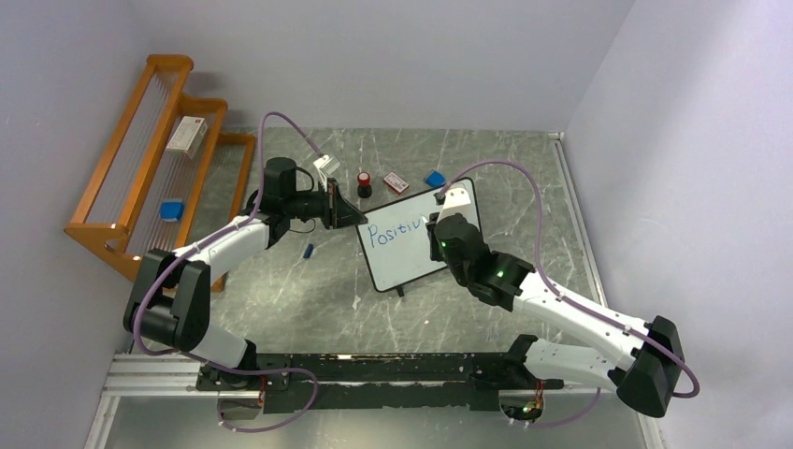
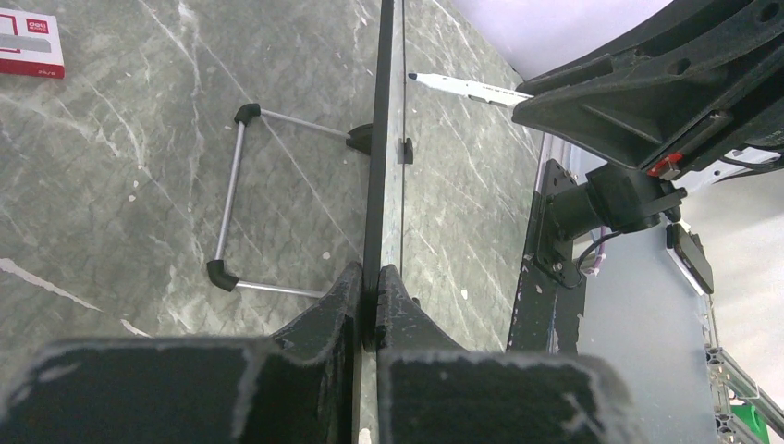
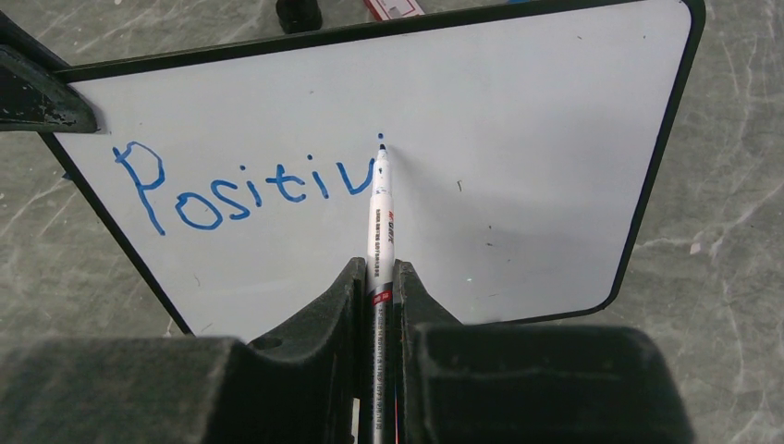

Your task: Write a sentence on the whiteboard

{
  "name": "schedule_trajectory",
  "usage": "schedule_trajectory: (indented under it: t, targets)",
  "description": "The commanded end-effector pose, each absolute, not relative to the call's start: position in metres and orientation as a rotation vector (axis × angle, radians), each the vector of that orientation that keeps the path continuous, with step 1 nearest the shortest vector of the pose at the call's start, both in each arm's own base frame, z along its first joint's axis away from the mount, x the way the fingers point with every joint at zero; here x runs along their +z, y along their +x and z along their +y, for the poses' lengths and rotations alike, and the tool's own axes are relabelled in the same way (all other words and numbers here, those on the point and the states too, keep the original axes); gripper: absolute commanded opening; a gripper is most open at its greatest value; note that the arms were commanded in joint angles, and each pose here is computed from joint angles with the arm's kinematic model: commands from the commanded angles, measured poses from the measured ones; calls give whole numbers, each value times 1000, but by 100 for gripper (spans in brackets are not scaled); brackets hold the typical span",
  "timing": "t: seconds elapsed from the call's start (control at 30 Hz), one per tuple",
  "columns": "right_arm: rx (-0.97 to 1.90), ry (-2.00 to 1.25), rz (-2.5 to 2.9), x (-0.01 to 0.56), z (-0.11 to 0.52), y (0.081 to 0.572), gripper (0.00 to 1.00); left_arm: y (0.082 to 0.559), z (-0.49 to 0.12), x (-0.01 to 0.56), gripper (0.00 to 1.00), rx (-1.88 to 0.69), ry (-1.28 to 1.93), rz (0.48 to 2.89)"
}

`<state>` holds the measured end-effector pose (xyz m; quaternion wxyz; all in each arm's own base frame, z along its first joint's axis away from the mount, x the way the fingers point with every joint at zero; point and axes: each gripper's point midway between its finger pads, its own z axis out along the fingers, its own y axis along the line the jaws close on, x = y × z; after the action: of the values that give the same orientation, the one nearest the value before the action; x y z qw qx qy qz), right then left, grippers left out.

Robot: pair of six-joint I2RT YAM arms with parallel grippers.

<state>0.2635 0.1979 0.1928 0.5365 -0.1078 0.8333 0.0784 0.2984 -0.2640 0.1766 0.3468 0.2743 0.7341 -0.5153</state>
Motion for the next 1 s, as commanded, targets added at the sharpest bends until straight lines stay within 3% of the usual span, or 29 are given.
schedule_trajectory:
  t: [0.0, 0.97]
  targets:
    - [196, -250, 2000, 189, 195, 260, 0, 299, -260, 148, 5, -1294, 694, 2003]
    - [131, -256, 2044, 170, 191, 262, 0, 300, -260, 149, 5, -1292, 695, 2003]
